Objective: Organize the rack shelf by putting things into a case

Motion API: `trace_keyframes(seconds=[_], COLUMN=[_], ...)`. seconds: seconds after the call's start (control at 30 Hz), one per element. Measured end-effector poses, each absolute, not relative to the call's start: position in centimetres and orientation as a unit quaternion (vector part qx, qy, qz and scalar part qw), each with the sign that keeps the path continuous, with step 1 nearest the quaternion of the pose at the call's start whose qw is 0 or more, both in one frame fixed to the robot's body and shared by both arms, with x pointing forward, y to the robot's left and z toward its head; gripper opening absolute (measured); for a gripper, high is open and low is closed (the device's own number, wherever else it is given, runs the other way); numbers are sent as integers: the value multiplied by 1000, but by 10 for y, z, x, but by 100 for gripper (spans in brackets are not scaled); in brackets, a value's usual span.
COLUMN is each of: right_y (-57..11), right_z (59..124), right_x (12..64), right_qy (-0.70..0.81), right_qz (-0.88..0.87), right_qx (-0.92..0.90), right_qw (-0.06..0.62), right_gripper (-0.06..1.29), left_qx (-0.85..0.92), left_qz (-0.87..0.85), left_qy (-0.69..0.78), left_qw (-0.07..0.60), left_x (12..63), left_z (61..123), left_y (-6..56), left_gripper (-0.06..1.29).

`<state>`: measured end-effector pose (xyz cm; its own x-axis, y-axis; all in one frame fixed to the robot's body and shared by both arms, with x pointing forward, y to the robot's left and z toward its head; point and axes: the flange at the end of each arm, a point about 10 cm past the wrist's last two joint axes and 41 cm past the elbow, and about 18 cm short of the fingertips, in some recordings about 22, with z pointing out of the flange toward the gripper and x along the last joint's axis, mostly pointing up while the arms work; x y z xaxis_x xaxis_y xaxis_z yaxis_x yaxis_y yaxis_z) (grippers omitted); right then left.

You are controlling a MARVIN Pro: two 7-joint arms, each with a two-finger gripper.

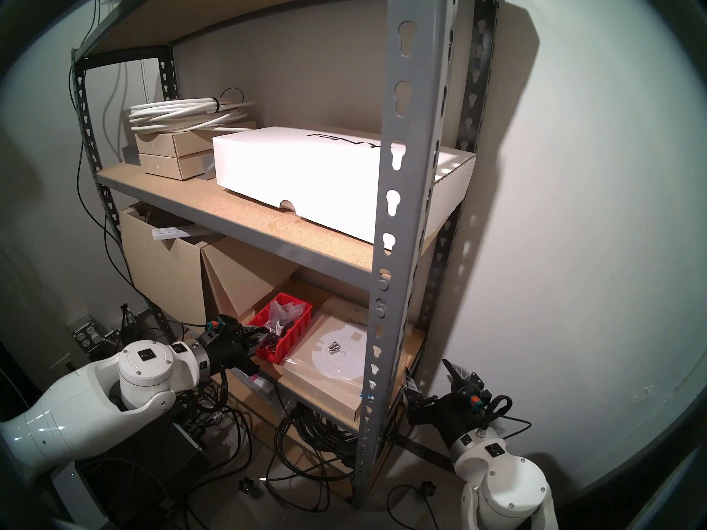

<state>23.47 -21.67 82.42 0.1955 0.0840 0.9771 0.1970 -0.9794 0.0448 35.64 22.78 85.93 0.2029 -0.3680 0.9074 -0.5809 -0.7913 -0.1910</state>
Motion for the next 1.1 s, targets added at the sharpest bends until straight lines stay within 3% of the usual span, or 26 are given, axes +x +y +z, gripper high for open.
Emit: trace_keyframes(seconds=[0.47, 0.87, 1.1], right_y=[-217, -217, -217], right_z=[824, 824, 824], right_x=[235, 235, 235], right_qy=[-91, -91, -91], right_qz=[-628, -627, -627], right_qx=[-772, -772, -772], right_qw=[45, 45, 45], right_gripper=[122, 122, 122], left_qx=[731, 738, 740], left_qz=[580, 552, 540], left_qy=[-325, -339, -349], left_qw=[155, 189, 199], left_x=[336, 320, 315], left_z=[913, 895, 885], left_y=[208, 185, 167], left_gripper=[19, 19, 36])
